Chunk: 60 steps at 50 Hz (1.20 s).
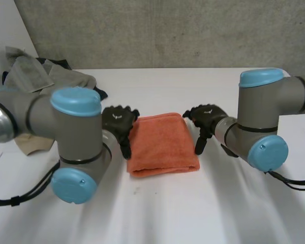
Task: Fold the laundry.
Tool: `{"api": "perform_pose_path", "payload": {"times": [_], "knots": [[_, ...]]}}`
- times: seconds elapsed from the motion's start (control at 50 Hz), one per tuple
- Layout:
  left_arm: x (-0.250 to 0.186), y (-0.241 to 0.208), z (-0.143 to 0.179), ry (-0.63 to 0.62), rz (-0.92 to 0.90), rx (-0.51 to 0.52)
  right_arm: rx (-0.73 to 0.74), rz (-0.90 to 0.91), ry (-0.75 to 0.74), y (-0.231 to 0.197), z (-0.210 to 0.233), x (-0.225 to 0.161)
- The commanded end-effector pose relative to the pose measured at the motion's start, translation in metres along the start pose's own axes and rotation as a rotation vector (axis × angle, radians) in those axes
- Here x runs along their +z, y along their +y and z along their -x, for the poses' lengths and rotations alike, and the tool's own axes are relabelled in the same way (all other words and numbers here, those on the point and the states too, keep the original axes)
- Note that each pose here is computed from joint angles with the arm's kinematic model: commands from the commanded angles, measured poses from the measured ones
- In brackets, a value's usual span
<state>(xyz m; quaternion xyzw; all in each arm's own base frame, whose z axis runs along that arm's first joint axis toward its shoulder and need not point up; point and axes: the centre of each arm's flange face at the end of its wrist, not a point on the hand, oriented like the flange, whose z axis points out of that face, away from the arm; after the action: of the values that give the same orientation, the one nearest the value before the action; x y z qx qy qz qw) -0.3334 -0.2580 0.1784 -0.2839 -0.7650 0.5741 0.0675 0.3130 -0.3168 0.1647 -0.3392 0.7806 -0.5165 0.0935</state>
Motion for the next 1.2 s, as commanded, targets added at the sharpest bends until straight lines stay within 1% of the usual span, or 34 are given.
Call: {"api": "perform_pose_path", "payload": {"times": [0.02,0.08,0.1,0.12,0.14,0.18,0.2,0.22,0.26,0.3,0.36,0.38,0.44,0.52,0.62,0.74,0.86,0.88,0.9,0.96,0.98,1.04,1.06,1.08,1.12,1.14,1.2], "knots": [[-0.023,-0.050,0.001,0.112,-0.174,-0.013,-0.027,-0.148,0.099,-0.023,-0.007,-0.037],[-0.031,-0.067,0.002,0.213,-0.244,-0.013,-0.002,-0.129,0.093,-0.007,-0.002,-0.054],[-0.033,-0.071,0.003,0.237,-0.260,-0.011,0.001,-0.113,0.083,-0.001,0.001,-0.055],[-0.038,-0.079,0.004,0.296,-0.288,-0.008,0.007,-0.095,0.073,0.005,0.004,-0.057],[-0.040,-0.081,0.004,0.326,-0.300,-0.006,0.024,-0.072,0.064,0.013,0.007,-0.058],[-0.043,-0.084,0.003,0.390,-0.317,0.001,0.068,-0.033,0.043,0.027,0.013,-0.062],[-0.047,-0.085,-0.001,0.456,-0.324,0.005,0.091,-0.022,0.037,0.031,0.015,-0.063],[-0.048,-0.085,-0.002,0.476,-0.324,0.007,0.138,-0.011,0.018,0.036,0.019,-0.065],[-0.053,-0.083,-0.006,0.524,-0.308,0.007,0.187,-0.009,-0.003,0.040,0.022,-0.065],[-0.054,-0.082,-0.007,0.532,-0.291,0.002,0.239,-0.016,-0.024,0.044,0.025,-0.062],[-0.057,-0.080,-0.008,0.540,-0.275,-0.001,0.272,-0.013,-0.047,0.053,0.030,-0.054],[-0.057,-0.079,-0.008,0.541,-0.274,-0.001,0.275,-0.013,-0.047,0.062,0.033,-0.043],[-0.059,-0.076,-0.010,0.547,-0.266,-0.002,0.263,-0.053,-0.046,0.068,0.037,-0.030],[-0.062,-0.073,-0.011,0.553,-0.257,-0.003,0.240,-0.128,-0.033,0.061,0.038,-0.018],[-0.062,-0.071,-0.012,0.555,-0.248,-0.005,0.236,-0.128,-0.025,0.065,0.038,-0.001],[-0.061,-0.070,-0.011,0.551,-0.248,-0.006,0.244,-0.148,0.026,0.061,0.027,0.000],[-0.064,-0.077,-0.009,0.547,-0.268,-0.009,0.255,-0.231,0.077,0.030,0.012,-0.008],[-0.068,-0.080,-0.010,0.553,-0.279,-0.012,0.252,-0.240,0.092,0.028,0.005,-0.007],[-0.069,-0.082,-0.010,0.553,-0.286,-0.012,0.257,-0.260,0.137,0.023,-0.015,-0.003],[-0.075,-0.089,-0.013,0.566,-0.315,-0.018,0.285,-0.275,0.221,0.021,-0.055,0.004],[-0.075,-0.091,-0.014,0.569,-0.324,-0.018,0.291,-0.285,0.274,0.021,-0.081,0.009],[-0.081,-0.099,-0.020,0.585,-0.365,-0.020,0.294,-0.307,0.350,0.020,-0.118,0.015],[-0.083,-0.101,-0.021,0.588,-0.375,-0.021,0.286,-0.316,0.401,0.020,-0.144,0.018],[-0.084,-0.103,-0.021,0.587,-0.384,-0.022,0.282,-0.319,0.427,0.020,-0.157,0.019],[-0.089,-0.109,-0.022,0.591,-0.409,-0.023,0.276,-0.322,0.472,0.023,-0.182,0.022],[-0.090,-0.110,-0.022,0.592,-0.413,-0.023,0.278,-0.319,0.510,0.028,-0.205,0.027],[-0.093,-0.112,-0.023,0.597,-0.418,-0.027,0.288,-0.319,0.563,0.033,-0.237,0.031]]}}
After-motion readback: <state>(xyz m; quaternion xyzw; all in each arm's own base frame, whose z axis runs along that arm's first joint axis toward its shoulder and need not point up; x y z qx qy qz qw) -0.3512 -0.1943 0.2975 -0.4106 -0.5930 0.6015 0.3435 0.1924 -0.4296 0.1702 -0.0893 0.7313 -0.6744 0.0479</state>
